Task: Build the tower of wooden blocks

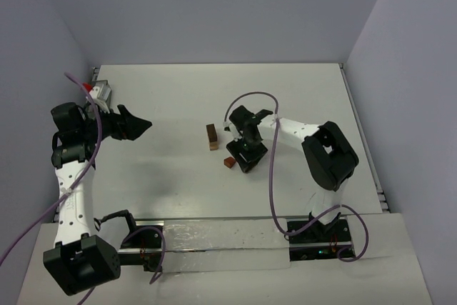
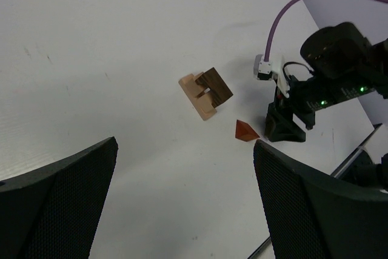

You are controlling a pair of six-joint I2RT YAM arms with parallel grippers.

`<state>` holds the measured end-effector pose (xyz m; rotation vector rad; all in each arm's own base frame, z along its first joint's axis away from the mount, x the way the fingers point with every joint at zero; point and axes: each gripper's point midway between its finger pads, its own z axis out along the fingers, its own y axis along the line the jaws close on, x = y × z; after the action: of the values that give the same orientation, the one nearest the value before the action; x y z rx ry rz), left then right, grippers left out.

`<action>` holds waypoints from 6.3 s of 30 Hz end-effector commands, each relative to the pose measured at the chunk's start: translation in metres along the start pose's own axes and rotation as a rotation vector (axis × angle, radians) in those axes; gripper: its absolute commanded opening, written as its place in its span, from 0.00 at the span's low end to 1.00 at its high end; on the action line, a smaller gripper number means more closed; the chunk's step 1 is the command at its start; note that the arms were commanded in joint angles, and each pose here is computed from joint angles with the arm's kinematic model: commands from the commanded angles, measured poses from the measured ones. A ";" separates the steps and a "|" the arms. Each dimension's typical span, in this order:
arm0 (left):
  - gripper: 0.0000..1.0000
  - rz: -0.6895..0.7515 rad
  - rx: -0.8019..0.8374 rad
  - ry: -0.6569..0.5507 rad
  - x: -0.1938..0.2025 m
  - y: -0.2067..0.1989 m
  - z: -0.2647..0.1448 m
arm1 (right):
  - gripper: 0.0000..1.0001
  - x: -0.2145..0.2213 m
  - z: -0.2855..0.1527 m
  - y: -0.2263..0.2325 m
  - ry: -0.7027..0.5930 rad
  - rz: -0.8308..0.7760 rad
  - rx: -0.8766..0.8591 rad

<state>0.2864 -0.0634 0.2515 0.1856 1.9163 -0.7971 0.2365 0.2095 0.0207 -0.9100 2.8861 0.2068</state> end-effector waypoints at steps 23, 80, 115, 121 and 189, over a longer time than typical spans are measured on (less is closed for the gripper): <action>0.98 0.105 0.274 -0.023 -0.008 -0.054 -0.014 | 0.39 -0.158 -0.160 0.027 -0.344 -1.283 -0.120; 0.95 -0.003 0.309 -0.075 -0.021 -0.060 -0.022 | 0.47 -0.201 -0.073 0.049 -0.200 -1.141 0.006; 0.95 -0.005 0.285 -0.060 -0.016 -0.053 -0.021 | 0.58 -0.191 -0.057 0.054 -0.151 -1.140 -0.021; 0.95 -0.006 0.282 -0.058 -0.015 -0.052 -0.021 | 0.60 -0.190 -0.055 0.054 -0.144 -1.146 -0.024; 0.95 -0.028 0.251 -0.053 -0.015 -0.042 -0.017 | 0.99 -0.181 -0.048 0.054 -0.109 -1.139 -0.046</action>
<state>0.2595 -0.0858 0.2781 0.2615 1.7949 -1.0863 0.3544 0.3434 0.0972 -2.2139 1.8526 0.1752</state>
